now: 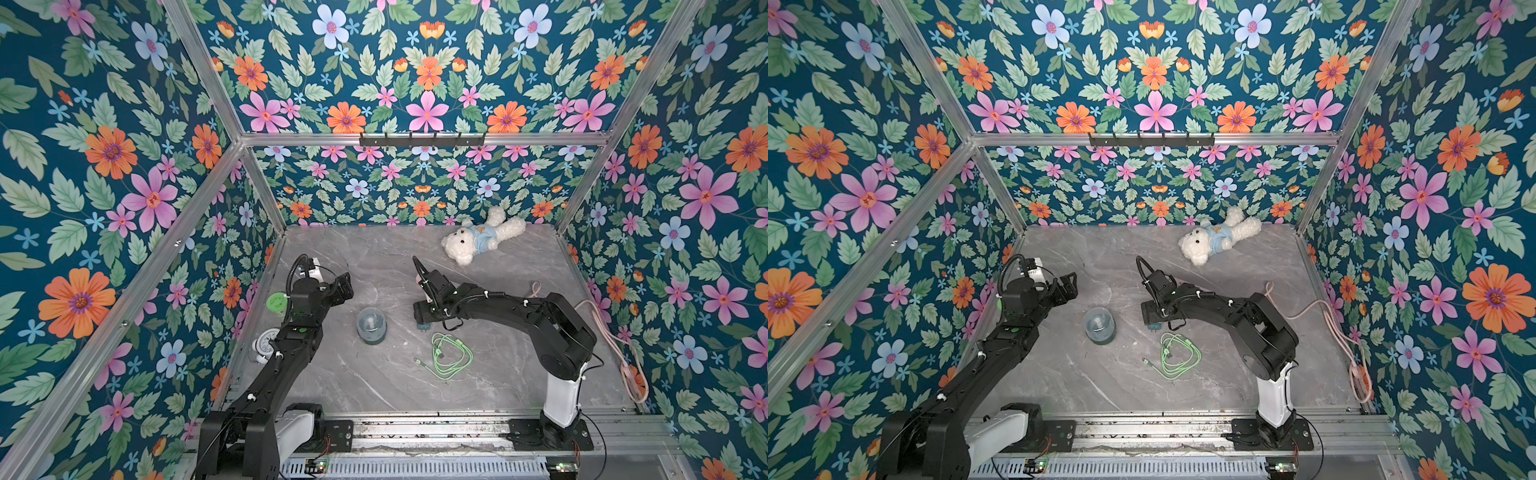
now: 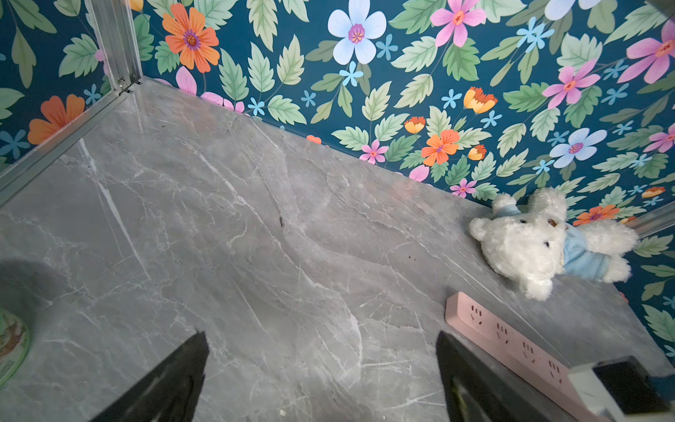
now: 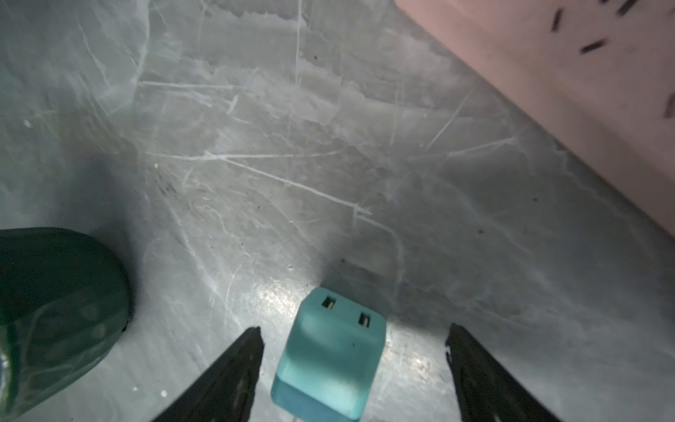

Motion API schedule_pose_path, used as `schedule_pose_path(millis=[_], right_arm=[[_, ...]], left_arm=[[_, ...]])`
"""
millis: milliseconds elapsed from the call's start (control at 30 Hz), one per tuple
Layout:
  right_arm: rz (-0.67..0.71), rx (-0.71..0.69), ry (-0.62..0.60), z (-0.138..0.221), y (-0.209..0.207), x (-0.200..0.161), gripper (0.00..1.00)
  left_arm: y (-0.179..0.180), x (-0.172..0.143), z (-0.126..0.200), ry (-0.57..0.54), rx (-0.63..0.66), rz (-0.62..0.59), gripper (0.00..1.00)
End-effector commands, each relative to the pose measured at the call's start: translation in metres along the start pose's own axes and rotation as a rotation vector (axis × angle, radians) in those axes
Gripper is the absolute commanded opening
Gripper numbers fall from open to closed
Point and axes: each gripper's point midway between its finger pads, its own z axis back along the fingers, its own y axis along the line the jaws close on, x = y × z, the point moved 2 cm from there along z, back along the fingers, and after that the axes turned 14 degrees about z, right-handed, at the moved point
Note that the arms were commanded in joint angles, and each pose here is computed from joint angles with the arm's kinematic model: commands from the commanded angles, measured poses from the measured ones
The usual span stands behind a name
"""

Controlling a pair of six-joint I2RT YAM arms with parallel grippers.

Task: Charge the cordless meat grinders
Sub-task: Pick up the plug from the center of the board.

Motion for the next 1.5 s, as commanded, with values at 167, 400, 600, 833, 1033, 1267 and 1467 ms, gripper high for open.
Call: schedule_pose_path(millis=[167, 400, 600, 833, 1033, 1267, 1467], right_arm=[[-0.032, -0.096, 0.101, -0.012, -0.003, -0.02, 0.75], [-0.018, -0.106, 0.118, -0.017, 0.002, -0.024, 0.58], [-0.016, -0.075, 0.07, -0.007, 0.004, -0.023, 0.45], [0.142, 0.05, -0.336, 0.037, 0.015, 0.007, 0.39], [0.373, 0.143, -0.865, 0.107, 0.031, 0.022, 0.38], [0.564, 0.141, -1.118, 0.142, 0.042, 0.016, 0.38], [0.643, 0.127, -1.23, 0.156, 0.046, 0.012, 0.37]], left_arm=[[-0.007, 0.0, 0.0, 0.021, -0.015, 0.005, 0.99], [-0.009, -0.008, -0.003, 0.053, 0.003, -0.009, 0.99], [-0.016, -0.011, -0.004, 0.088, 0.001, -0.022, 0.99], [-0.049, -0.019, -0.005, 0.189, -0.032, -0.093, 0.98], [-0.107, -0.032, 0.0, 0.294, -0.182, -0.146, 0.93], [-0.167, -0.07, 0.018, 0.456, -0.393, -0.17, 0.91], [-0.181, -0.099, 0.025, 0.572, -0.455, -0.169, 0.86]])
